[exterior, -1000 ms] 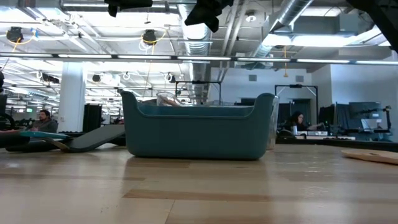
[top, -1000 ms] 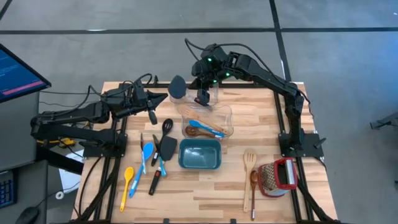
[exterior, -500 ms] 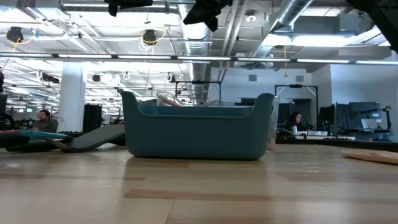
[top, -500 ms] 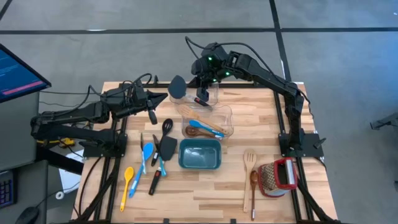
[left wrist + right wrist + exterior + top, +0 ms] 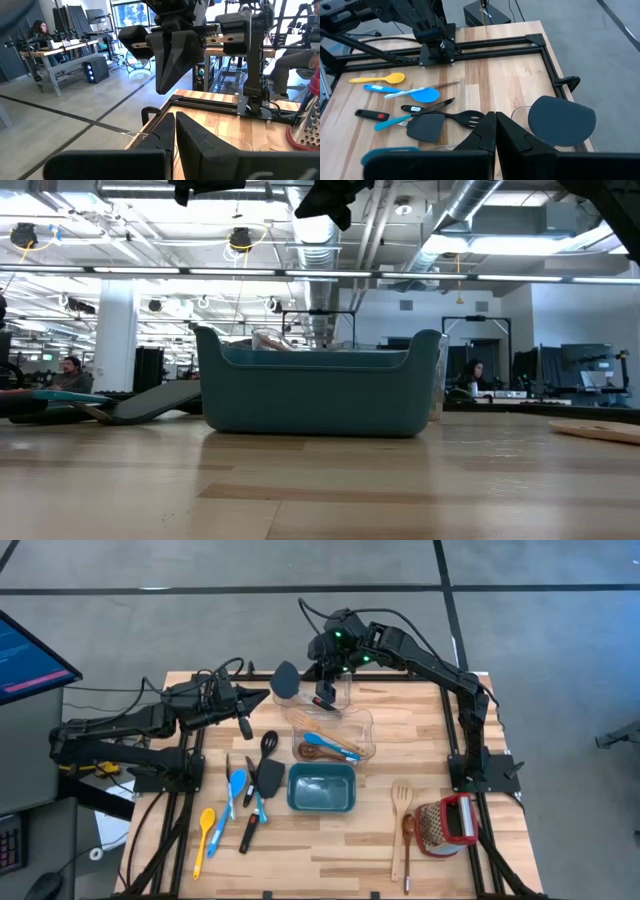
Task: Pick & Place Kitchen Items
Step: Put the patterned blue table knife into the blue bin
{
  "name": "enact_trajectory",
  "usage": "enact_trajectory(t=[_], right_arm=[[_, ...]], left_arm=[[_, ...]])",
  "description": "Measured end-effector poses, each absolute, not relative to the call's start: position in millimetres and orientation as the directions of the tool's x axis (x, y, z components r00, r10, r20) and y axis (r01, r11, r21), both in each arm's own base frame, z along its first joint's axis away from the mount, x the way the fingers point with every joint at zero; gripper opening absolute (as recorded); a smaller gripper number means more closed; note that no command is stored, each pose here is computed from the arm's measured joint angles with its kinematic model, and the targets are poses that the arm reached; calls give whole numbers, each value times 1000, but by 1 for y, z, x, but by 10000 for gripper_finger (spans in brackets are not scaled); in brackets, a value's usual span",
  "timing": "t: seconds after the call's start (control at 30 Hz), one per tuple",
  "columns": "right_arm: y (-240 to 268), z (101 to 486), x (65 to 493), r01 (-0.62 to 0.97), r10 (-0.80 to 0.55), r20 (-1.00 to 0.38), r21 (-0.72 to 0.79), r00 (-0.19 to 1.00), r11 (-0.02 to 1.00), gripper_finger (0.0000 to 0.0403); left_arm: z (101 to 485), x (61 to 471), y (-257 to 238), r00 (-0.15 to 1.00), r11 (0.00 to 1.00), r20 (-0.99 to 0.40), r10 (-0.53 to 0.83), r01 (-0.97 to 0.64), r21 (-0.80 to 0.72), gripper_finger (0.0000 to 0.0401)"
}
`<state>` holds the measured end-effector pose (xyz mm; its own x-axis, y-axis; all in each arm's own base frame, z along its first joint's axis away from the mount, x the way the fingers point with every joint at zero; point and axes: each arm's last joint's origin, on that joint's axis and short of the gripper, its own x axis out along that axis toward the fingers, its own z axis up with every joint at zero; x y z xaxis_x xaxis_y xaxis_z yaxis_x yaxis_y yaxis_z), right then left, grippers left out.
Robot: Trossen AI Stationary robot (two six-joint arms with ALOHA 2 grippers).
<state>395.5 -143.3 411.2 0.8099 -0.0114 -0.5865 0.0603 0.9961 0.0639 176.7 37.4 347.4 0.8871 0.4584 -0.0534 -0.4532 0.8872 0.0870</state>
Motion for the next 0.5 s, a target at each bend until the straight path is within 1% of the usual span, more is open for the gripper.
enact_trajectory(t=[0.27, 0.5], right_arm=[[-143, 409, 394, 48, -7, -608, 52, 794, 997, 1], [-135, 402, 386, 52, 31, -697, 98, 717, 994, 1]], left_arm=[[348, 177, 37, 887, 887, -52, 459, -454, 86, 4], [348, 177, 38, 886, 886, -46, 462, -459, 62, 4]])
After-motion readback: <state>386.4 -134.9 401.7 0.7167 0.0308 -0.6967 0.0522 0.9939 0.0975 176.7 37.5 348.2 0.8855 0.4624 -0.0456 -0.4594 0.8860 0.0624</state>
